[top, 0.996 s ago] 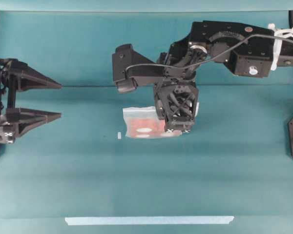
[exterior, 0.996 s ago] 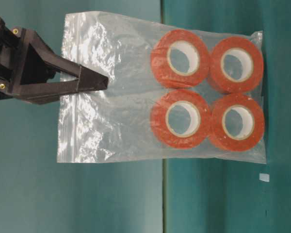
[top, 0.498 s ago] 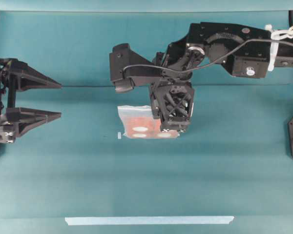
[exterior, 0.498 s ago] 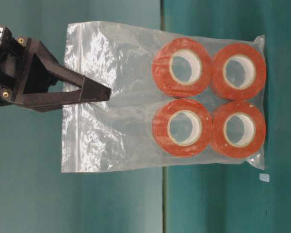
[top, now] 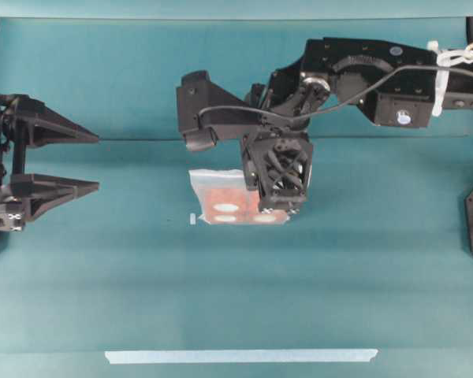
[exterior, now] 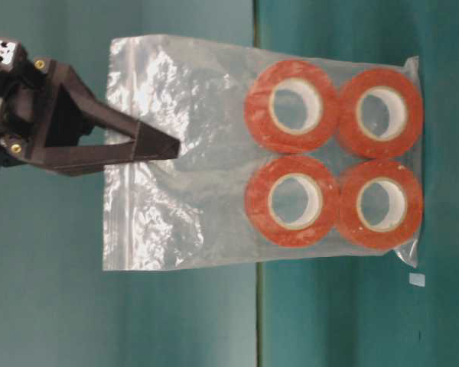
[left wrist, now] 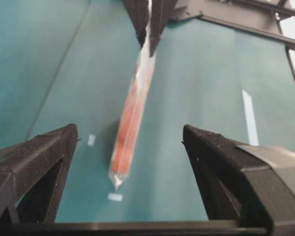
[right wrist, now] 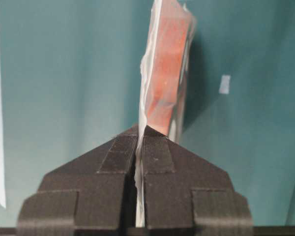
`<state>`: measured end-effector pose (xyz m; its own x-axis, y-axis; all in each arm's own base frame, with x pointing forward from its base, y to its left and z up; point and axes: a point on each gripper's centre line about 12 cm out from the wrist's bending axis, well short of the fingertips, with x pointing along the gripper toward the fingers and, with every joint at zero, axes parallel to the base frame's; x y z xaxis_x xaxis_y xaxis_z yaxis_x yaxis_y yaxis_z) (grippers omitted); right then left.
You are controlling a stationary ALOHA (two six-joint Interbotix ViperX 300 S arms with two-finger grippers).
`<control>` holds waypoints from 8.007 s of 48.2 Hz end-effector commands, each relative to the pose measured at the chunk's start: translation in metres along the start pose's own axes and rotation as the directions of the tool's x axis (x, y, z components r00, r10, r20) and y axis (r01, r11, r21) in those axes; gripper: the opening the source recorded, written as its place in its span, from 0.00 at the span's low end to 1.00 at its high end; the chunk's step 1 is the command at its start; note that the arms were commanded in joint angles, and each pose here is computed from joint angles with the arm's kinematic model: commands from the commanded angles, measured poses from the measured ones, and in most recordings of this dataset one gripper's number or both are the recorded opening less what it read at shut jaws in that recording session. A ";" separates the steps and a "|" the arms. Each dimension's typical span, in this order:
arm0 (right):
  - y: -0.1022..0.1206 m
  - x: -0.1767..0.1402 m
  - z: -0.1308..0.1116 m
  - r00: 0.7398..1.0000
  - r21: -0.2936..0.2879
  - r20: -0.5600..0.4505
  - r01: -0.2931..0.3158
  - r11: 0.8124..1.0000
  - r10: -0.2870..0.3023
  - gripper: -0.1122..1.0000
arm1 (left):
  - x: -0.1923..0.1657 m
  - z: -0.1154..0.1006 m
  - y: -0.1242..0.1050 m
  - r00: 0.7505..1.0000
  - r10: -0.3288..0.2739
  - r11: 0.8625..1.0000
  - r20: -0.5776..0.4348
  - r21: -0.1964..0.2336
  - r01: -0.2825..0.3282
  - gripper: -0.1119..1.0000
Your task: Hand over the clear zip bag and make it stand upright.
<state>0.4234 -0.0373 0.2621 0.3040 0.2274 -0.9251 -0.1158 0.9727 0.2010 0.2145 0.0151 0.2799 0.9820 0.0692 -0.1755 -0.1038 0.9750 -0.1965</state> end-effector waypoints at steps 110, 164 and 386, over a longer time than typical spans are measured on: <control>0.003 0.004 -0.001 0.999 -0.020 0.022 0.032 0.999 -0.031 0.10 | 0.201 -0.140 0.014 0.966 0.016 1.000 -0.257 0.002 -0.016 0.98; 0.005 0.007 -0.002 0.999 -0.023 0.015 0.030 0.999 -0.030 0.10 | 0.200 -0.154 0.012 0.951 0.016 0.994 -0.308 0.107 0.018 0.29; 0.053 -0.089 -0.111 0.813 0.100 0.556 0.145 0.984 -0.176 0.90 | 0.198 -0.159 0.010 0.927 0.024 0.982 -0.374 0.181 0.048 0.29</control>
<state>0.2867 -0.0118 0.3126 0.7767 0.0373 -0.6288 0.0222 0.9960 0.0865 0.3815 0.0055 0.0874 0.8448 0.0096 -0.5350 -0.0277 0.9993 -0.0258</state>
